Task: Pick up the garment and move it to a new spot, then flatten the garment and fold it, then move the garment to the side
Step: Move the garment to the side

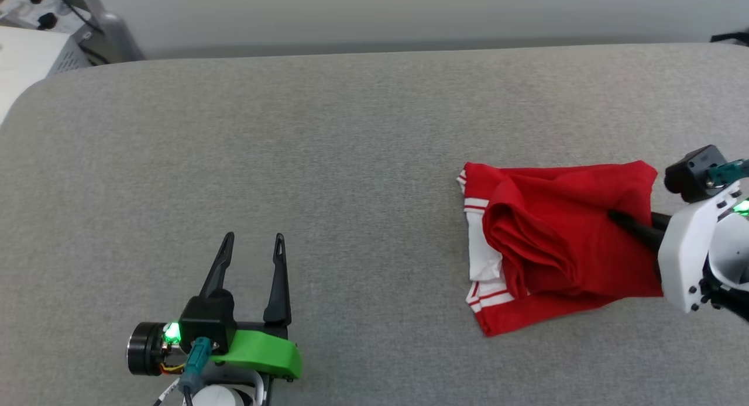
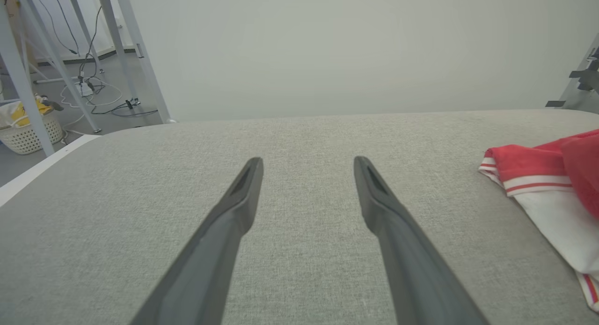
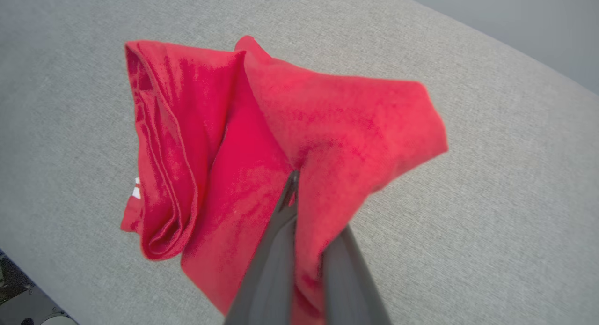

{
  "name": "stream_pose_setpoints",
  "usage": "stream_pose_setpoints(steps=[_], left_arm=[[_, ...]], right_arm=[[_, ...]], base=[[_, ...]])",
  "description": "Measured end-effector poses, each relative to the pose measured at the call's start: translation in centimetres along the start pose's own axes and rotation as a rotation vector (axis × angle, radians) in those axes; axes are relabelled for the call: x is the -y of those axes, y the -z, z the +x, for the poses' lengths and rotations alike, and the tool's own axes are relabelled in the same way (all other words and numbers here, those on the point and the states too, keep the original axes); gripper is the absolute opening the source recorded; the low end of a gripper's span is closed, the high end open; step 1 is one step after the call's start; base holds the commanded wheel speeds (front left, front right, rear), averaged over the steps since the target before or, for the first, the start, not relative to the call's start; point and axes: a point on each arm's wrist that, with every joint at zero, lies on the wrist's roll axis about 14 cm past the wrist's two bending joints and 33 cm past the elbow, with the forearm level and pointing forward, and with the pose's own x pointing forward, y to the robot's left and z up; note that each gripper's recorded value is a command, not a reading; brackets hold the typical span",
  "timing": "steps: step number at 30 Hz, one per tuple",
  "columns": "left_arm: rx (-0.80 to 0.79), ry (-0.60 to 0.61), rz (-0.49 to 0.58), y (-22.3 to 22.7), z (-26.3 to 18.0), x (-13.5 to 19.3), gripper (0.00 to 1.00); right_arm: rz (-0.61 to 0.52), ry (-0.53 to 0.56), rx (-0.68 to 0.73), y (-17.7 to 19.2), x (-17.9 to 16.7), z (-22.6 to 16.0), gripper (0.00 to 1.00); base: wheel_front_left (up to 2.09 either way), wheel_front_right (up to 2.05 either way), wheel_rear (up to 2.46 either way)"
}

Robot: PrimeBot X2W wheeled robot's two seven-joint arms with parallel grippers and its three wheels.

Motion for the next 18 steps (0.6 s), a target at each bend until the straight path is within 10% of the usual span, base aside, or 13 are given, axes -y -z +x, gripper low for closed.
stream_pose_setpoints(steps=[18], left_arm=[[0.01,0.175,-0.002,1.6,5.4,4.9,1.0]], right_arm=[[0.078,0.45,-0.187,3.8,15.9,-8.0,0.0]], base=[[0.0,0.0,0.0]])
